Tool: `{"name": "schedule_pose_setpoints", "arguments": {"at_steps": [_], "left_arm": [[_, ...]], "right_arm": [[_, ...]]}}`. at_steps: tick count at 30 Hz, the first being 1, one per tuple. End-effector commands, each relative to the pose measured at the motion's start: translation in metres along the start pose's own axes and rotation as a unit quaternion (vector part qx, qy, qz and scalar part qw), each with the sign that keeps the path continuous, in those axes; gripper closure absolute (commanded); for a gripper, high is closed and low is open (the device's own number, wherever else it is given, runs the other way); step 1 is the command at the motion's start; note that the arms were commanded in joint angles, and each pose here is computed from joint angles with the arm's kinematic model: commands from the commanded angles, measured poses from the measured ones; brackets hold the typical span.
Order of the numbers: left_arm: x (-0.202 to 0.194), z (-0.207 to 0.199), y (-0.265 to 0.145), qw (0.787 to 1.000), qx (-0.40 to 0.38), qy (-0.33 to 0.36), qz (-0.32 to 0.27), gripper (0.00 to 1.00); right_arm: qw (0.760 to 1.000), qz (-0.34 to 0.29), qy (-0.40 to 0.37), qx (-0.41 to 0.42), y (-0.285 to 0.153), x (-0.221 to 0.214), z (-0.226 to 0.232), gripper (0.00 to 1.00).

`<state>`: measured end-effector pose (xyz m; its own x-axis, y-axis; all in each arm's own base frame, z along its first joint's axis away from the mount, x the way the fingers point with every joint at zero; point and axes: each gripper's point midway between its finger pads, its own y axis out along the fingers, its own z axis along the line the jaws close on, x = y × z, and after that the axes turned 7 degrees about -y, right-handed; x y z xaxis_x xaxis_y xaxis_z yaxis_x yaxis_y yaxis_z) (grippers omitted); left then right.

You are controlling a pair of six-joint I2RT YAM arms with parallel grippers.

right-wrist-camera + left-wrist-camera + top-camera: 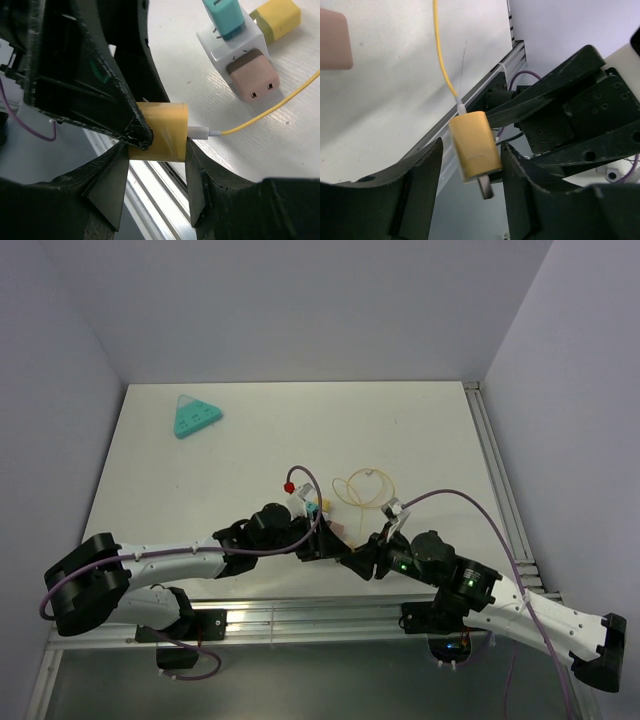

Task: Insert the plug

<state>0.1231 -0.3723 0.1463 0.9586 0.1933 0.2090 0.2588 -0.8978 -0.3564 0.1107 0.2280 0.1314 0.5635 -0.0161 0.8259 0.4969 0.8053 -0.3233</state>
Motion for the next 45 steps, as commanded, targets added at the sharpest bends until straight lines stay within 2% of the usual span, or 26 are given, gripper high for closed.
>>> {"name": "schedule_pose_setpoints", "arguments": {"at_steps": [1, 4, 7, 9, 11, 14, 15, 18, 21, 27, 32, 36, 45], "left_arm": [[0.000, -0.013, -0.005, 0.999, -0.043, -0.012, 0.002, 0.46], [0.002, -0.012, -0.010, 0.999, -0.050, -0.012, -0.006, 0.48], [-0.001, -0.016, -0.011, 0.998, -0.056, -0.005, 0.005, 0.59], [-0.004, -0.020, -0.012, 0.997, -0.069, -0.001, 0.015, 0.76], [-0.009, -0.027, -0.014, 0.995, -0.089, 0.013, 0.031, 1.00], [-0.011, -0.028, -0.019, 0.994, -0.099, 0.037, 0.031, 1.00], [-0.010, -0.028, -0.021, 0.994, -0.100, 0.042, 0.026, 1.00], [-0.004, -0.027, -0.033, 0.993, -0.103, 0.063, -0.001, 0.99], [0.003, -0.029, -0.045, 0.990, -0.103, 0.091, -0.024, 1.00], [0.009, -0.042, -0.068, 0.980, -0.128, 0.145, -0.055, 1.00], [0.000, -0.058, -0.079, 0.967, -0.164, 0.190, -0.037, 1.00], [-0.012, -0.070, -0.085, 0.955, -0.200, 0.219, -0.007, 1.00], [-0.028, -0.082, -0.094, 0.938, -0.245, 0.245, 0.031, 0.99]], "right_arm": [[0.997, -0.058, -0.015, 0.044, -0.007, 0.036, 0.024, 1.00], [0.997, -0.057, -0.016, 0.042, -0.006, 0.034, 0.024, 1.00], [0.997, -0.065, -0.019, 0.049, -0.006, 0.037, 0.026, 1.00], [0.996, -0.070, -0.020, 0.054, -0.006, 0.040, 0.029, 1.00], [0.996, -0.067, -0.013, 0.050, -0.004, 0.042, 0.029, 0.99], [0.998, -0.051, -0.001, 0.036, -0.003, 0.042, 0.028, 0.67], [0.999, -0.035, 0.002, 0.024, -0.002, 0.037, 0.024, 0.48], [1.000, -0.001, 0.012, 0.000, -0.004, 0.030, 0.019, 0.36], [1.000, -0.006, 0.028, -0.011, -0.012, 0.035, 0.018, 0.35], [0.997, -0.017, 0.052, 0.045, -0.027, 0.044, 0.041, 0.38], [0.989, -0.015, 0.058, 0.132, -0.035, 0.048, 0.073, 0.38], [0.984, -0.019, 0.060, 0.168, -0.037, 0.053, 0.087, 0.38], [0.982, -0.020, 0.066, 0.178, -0.030, 0.057, 0.090, 0.35]]}}
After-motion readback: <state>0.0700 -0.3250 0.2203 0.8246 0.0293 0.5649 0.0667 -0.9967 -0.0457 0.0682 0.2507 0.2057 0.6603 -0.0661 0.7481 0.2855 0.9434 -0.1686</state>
